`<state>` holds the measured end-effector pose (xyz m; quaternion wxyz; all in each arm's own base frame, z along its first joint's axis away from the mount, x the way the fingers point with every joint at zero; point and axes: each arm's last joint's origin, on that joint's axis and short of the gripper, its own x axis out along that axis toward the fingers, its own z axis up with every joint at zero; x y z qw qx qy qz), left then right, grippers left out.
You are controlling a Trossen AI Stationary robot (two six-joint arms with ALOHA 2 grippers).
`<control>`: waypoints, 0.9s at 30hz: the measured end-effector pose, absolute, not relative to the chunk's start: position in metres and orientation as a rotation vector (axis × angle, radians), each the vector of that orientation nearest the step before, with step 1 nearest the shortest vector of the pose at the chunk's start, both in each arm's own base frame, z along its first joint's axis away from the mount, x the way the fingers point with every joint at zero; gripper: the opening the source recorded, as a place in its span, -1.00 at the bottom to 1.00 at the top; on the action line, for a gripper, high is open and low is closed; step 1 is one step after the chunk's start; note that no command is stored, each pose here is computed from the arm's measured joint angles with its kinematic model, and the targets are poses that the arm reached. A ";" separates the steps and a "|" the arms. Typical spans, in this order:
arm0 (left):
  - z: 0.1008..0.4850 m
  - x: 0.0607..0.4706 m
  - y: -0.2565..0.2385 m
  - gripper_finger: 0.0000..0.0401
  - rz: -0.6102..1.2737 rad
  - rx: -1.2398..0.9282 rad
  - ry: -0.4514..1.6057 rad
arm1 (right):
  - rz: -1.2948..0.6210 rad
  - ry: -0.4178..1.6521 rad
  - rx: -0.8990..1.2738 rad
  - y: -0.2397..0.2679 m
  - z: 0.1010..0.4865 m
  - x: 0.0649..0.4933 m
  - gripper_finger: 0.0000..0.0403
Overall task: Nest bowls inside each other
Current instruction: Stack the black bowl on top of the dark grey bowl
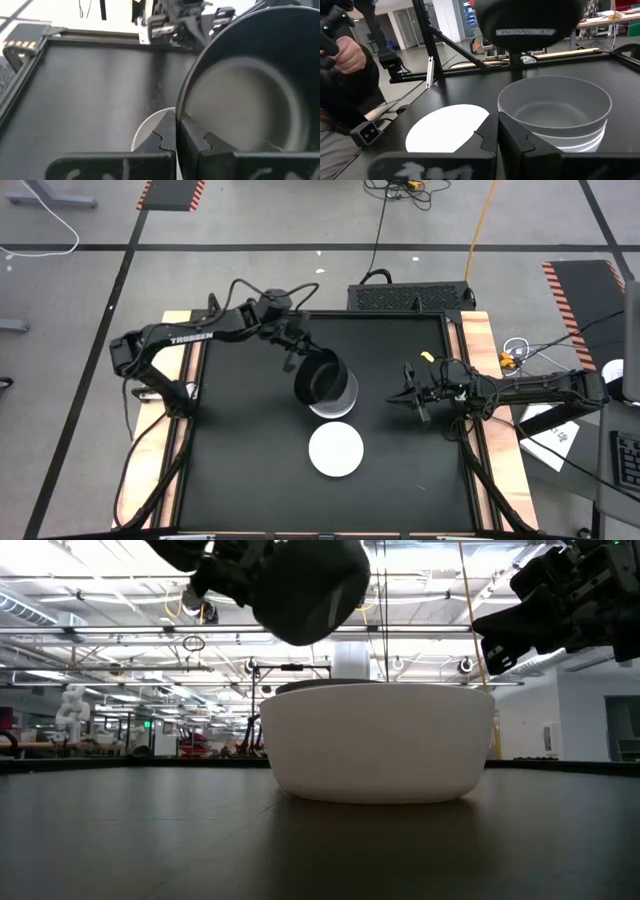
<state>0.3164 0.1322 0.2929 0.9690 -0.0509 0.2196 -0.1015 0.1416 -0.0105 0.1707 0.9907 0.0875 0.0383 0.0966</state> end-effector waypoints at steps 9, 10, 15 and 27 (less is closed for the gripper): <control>0.274 0.338 0.157 -0.99 -0.169 -0.149 0.523 | 0.194 0.072 0.133 -0.011 0.171 0.142 -1.00; 0.272 0.340 0.160 -0.99 -0.165 -0.160 0.538 | 0.194 0.072 0.133 -0.011 0.171 0.142 -1.00; 0.270 0.362 0.172 -0.99 -0.139 -0.214 0.582 | 0.193 0.073 0.138 -0.011 0.171 0.142 -1.00; 0.267 0.377 0.157 -0.99 -0.042 -0.168 0.865 | 0.190 0.099 0.147 -0.011 0.168 0.141 -1.00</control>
